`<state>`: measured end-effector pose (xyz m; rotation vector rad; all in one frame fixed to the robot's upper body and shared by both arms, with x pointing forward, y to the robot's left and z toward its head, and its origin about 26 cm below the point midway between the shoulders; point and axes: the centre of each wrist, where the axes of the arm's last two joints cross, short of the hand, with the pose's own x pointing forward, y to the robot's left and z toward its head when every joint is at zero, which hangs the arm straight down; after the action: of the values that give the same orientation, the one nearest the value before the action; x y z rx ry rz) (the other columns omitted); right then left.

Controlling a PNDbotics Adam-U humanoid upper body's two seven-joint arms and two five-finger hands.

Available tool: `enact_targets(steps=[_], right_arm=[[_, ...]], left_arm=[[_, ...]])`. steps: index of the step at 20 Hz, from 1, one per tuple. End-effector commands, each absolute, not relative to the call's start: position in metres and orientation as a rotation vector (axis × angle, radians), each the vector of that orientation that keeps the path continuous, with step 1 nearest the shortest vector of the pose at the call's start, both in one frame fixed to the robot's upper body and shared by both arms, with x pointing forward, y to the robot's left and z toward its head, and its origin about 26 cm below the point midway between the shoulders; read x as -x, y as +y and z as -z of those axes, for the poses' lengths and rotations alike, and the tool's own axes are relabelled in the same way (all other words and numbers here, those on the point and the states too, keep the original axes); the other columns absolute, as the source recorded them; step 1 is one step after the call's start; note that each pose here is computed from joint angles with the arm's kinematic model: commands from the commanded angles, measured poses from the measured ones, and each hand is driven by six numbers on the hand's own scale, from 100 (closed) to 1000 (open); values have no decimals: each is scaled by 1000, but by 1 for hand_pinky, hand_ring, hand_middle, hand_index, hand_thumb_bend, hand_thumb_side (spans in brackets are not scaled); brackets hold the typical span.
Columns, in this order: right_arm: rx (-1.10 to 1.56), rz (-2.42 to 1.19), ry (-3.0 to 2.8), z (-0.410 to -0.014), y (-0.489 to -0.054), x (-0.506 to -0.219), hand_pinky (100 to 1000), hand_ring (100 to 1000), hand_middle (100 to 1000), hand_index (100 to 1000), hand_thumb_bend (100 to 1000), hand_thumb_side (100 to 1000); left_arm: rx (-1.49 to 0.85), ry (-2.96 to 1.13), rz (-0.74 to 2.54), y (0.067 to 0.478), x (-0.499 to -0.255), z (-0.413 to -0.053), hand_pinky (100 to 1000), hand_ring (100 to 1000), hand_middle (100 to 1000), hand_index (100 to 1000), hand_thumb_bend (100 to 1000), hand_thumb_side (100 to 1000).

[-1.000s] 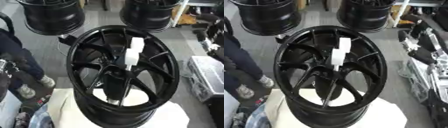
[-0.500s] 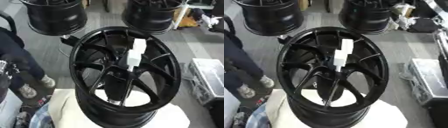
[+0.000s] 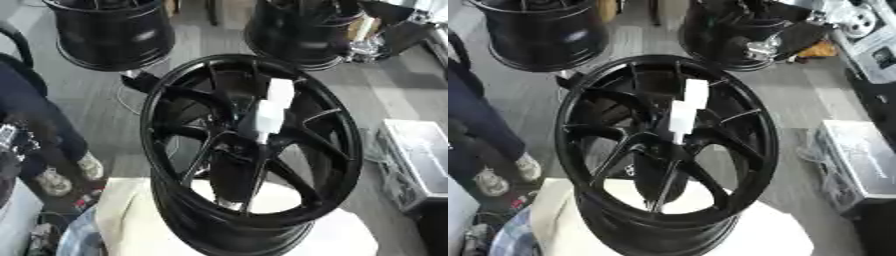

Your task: Pull the pin out of the wheel hub.

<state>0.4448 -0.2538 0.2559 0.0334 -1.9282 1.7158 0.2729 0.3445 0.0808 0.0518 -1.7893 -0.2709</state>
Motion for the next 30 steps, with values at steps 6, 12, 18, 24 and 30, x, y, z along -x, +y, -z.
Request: enact_targets(steps=[6,12,18,24,30], right_arm=[[-105,-1995,-1832,-254,-231,-455,799,830,874,936,281,538],[-127,-2040,-1777,-239,-219,-459,803,831,873,935,278,549],[-134,-2062,-1745,-229,-216,-461,803,830,872,934,277,553],[-124,-2091,-1709,-220,-216,-460,808,832,872,934,279,556],[-107,-2103,-1680,-214,-219,-462,811,833,871,935,282,555]], left_arm=[[-58,-1800,314,345,-274,-88,725,575,578,663,100,833],[-59,-1802,315,345,-274,-88,725,577,579,664,100,833],[-58,-1804,319,345,-275,-89,725,578,579,664,100,833],[-57,-1805,320,345,-275,-88,726,579,580,664,100,832],[-57,-1807,319,345,-275,-89,726,581,581,664,100,832]])
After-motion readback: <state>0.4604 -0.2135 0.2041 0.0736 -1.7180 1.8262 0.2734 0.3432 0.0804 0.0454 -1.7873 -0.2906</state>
